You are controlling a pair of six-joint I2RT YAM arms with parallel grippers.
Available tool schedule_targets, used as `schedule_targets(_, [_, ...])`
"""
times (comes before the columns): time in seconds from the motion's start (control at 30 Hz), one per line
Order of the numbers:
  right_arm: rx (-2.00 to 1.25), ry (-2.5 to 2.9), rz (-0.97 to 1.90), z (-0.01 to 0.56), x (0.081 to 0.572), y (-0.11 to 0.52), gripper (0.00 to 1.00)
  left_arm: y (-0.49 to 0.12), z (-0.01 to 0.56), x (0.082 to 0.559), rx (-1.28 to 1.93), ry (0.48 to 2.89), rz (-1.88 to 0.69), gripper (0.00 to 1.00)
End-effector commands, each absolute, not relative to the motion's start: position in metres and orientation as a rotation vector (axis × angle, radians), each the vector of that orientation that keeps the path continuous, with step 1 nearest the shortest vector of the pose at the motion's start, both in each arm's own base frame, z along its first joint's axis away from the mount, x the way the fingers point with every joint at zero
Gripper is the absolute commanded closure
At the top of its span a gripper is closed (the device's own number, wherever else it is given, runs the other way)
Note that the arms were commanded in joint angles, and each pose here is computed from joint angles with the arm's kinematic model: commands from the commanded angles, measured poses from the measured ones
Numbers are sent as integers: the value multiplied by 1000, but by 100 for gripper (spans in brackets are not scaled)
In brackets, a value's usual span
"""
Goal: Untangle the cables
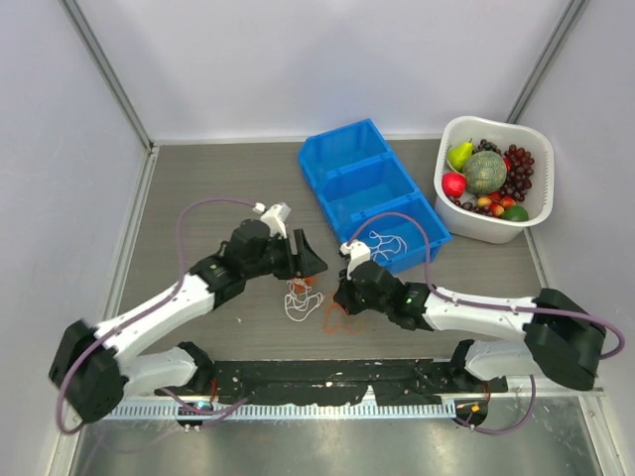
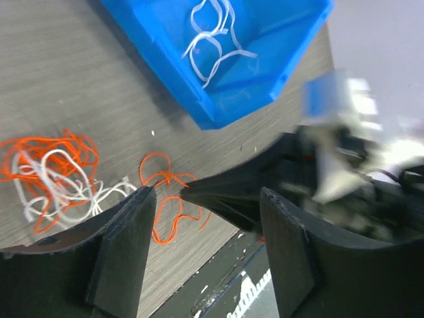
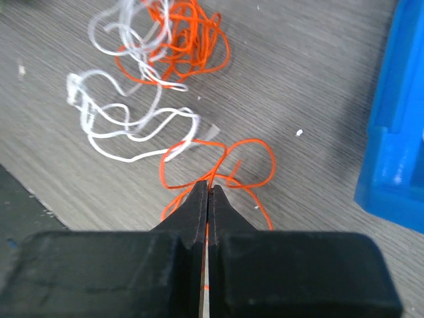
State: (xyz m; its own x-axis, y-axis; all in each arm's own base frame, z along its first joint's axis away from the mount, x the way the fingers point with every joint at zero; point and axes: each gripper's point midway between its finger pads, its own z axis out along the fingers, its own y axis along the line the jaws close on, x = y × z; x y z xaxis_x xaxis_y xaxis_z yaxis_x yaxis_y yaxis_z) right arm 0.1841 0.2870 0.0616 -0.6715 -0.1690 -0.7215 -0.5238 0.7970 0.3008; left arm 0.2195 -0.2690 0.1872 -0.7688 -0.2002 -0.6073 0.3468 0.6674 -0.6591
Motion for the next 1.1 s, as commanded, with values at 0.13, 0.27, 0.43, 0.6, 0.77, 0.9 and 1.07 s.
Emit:
schedule_targets(0.13, [-413, 2078, 818, 148, 179, 280, 99, -324, 99, 234, -24, 2405, -1262, 48])
schedule_targets(0.27, [-362, 1982, 814, 190, 187, 273, 99, -323, 63, 229, -69, 2456, -1262, 53])
schedule_targets(0.43, [-339, 1819, 755, 280, 210, 273, 99, -296, 34, 220, -87, 2505, -1101, 55])
schedule_targets(0.6, [-353, 1708, 686, 365, 225, 272, 99, -270, 22, 215, -82, 2515, -957, 55])
schedule_targets(0.77, [-340, 1618, 715, 428, 224, 268, 99, -266, 60, 222, -1, 2408, -945, 50])
schedule_targets(0.9, [-321, 1569, 746, 452, 219, 262, 99, -270, 134, 226, 122, 2180, -1036, 32])
schedule_targets(1.07, [-299, 1556, 767, 459, 217, 260, 99, -267, 235, 211, 268, 1797, -1176, 17])
